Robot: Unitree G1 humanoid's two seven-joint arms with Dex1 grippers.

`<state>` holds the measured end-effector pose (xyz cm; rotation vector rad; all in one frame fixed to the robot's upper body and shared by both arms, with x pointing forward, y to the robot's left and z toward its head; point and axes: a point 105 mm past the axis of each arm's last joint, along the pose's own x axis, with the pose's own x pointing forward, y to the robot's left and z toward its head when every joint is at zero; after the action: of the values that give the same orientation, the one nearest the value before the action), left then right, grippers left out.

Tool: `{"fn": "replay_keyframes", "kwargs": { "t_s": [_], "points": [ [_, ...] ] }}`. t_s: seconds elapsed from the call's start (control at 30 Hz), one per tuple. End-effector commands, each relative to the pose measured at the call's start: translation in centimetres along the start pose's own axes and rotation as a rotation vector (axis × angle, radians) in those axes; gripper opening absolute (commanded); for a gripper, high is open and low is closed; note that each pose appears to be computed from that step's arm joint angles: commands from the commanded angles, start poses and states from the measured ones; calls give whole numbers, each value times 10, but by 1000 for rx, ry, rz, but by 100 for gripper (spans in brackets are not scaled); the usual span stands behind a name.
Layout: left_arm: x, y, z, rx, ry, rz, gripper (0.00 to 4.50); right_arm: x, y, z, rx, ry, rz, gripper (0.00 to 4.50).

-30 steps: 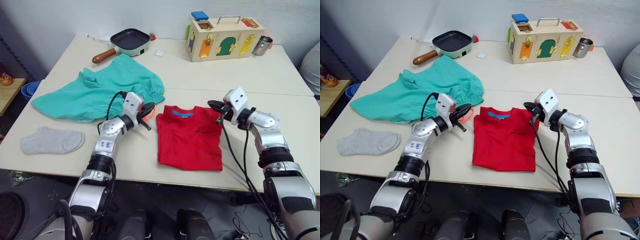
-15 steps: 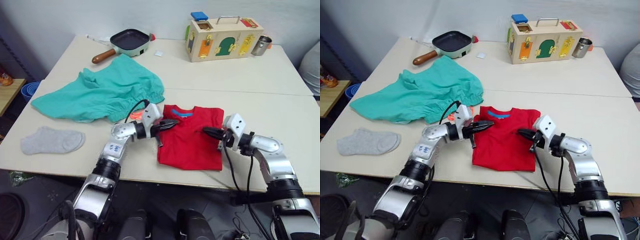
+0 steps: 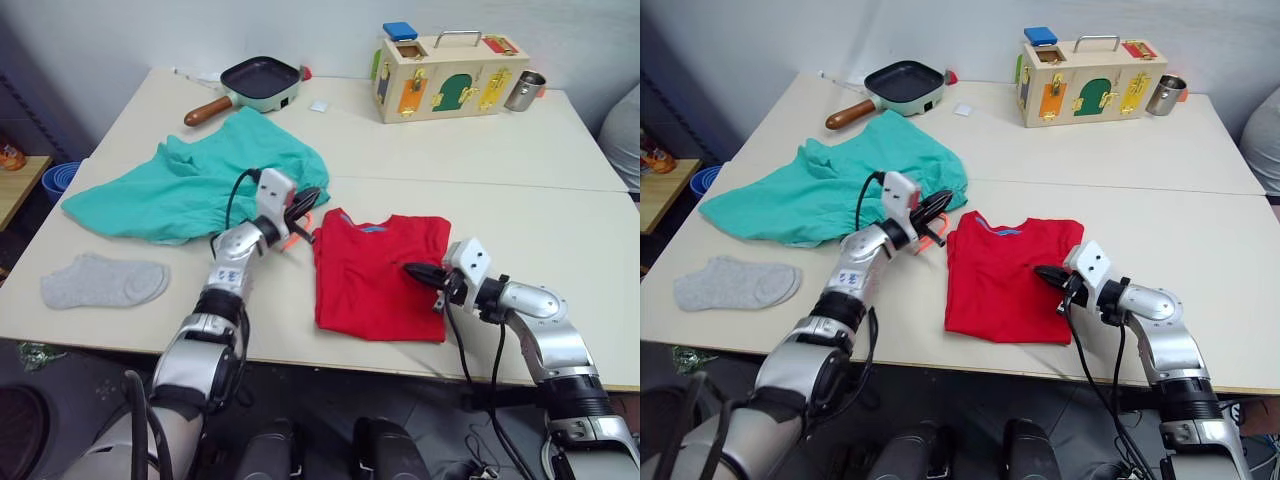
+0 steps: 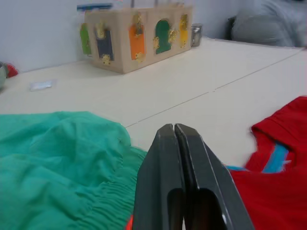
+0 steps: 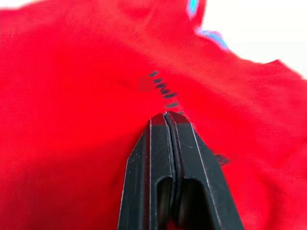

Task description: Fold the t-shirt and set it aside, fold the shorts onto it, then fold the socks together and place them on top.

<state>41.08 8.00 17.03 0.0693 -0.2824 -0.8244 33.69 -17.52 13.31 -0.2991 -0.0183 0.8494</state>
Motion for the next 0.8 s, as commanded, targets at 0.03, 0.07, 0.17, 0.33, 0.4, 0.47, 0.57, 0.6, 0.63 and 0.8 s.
{"fn": "replay_keyframes", "kwargs": {
  "t_s": [0.03, 0.07, 0.17, 0.33, 0.4, 0.47, 0.57, 0.6, 0.63, 0.8],
  "points": [
    [-7, -42, 23, 38, -40, -269, 3, 4, 6, 25, -6, -88, 31, 0],
    [-10, -53, 20, 38, -15, -321, 3, 7, 8, 24, -5, -85, 32, 0],
    [-9, -78, 6, 27, 53, -396, 3, 18, 11, 12, -11, -41, 14, 0],
    [-3, -95, -32, 42, 230, -389, 3, 29, 17, -9, -22, 36, -2, 0],
    [-13, -102, -55, 51, 340, -423, 3, 32, 12, -17, -39, 70, -39, 0],
    [-23, -105, -69, 44, 404, -423, 3, 32, -2, -23, -55, 95, -112, 0],
    [-40, -103, -83, 41, 482, -395, 3, 24, -30, -29, -69, 114, -250, 0],
    [-44, -100, -86, 42, 493, -375, 3, 21, -40, -31, -62, 117, -296, 0],
    [-48, -96, -87, 32, 500, -349, 3, 18, -48, -33, -52, 119, -333, 0],
    [-59, -87, -82, 26, 478, -325, 3, 10, -76, -40, 5, 125, -417, 0]
  ]
}}
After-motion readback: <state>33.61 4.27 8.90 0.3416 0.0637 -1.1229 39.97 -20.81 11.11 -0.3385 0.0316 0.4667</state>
